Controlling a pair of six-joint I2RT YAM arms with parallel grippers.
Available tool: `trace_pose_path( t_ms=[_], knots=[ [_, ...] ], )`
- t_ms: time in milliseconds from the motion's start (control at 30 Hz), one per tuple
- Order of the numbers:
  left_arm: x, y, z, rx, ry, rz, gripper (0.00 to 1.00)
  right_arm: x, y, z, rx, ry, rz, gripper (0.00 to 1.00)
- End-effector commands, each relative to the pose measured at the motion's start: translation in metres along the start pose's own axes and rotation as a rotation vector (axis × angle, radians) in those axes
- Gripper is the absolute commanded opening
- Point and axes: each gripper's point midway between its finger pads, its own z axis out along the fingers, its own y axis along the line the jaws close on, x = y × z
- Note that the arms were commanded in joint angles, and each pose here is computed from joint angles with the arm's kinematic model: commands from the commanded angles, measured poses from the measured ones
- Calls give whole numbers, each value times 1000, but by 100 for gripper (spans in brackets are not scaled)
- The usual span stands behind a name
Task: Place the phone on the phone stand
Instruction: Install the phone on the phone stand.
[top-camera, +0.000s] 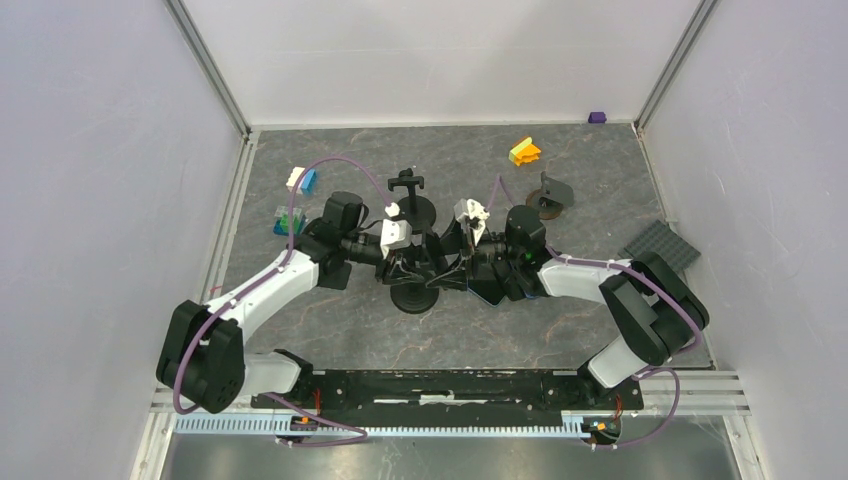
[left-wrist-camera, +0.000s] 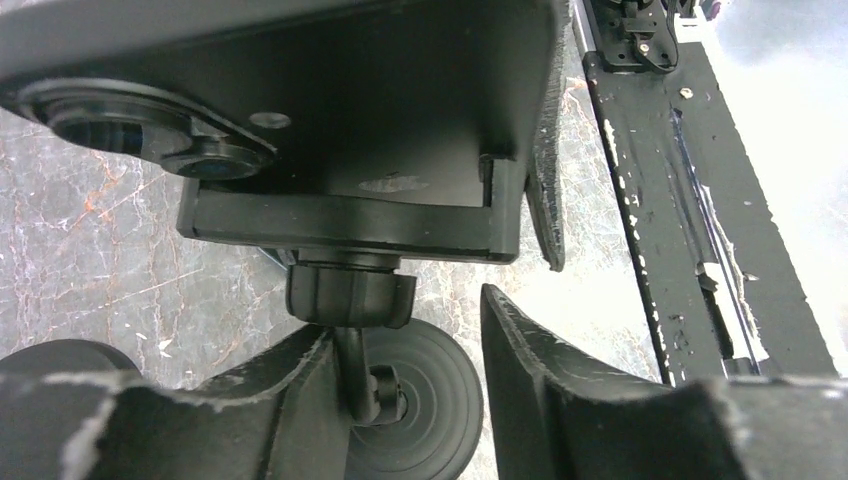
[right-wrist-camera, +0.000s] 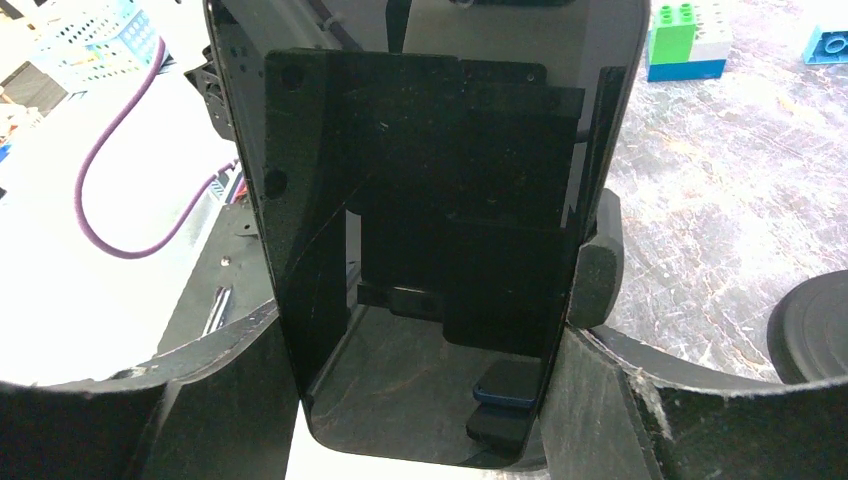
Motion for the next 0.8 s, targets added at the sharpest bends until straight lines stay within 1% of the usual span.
trace_pose_path(
  t_ms=[0, 67, 233, 433, 600, 767],
  knots=[
    [-11, -2, 1, 18, -4, 40, 54, -42, -11, 0, 38, -90, -164, 1],
    [-12, -2, 1, 14, -5, 46, 54, -41, -12, -1, 44, -81, -177, 1],
    [-12, -2, 1, 19, -7, 42, 49, -35, -15, 0, 38, -41, -180, 1],
    [-14, -3, 0, 24, -9, 55, 51, -34, -14, 0, 16, -20, -186, 1],
    [-15, -2, -1, 17, -4, 66, 59, -38, -15, 1, 16, -21, -189, 1],
    [-21, 3, -4, -19, 0, 96, 74, -37, -16, 0, 27, -9, -200, 1]
  ],
)
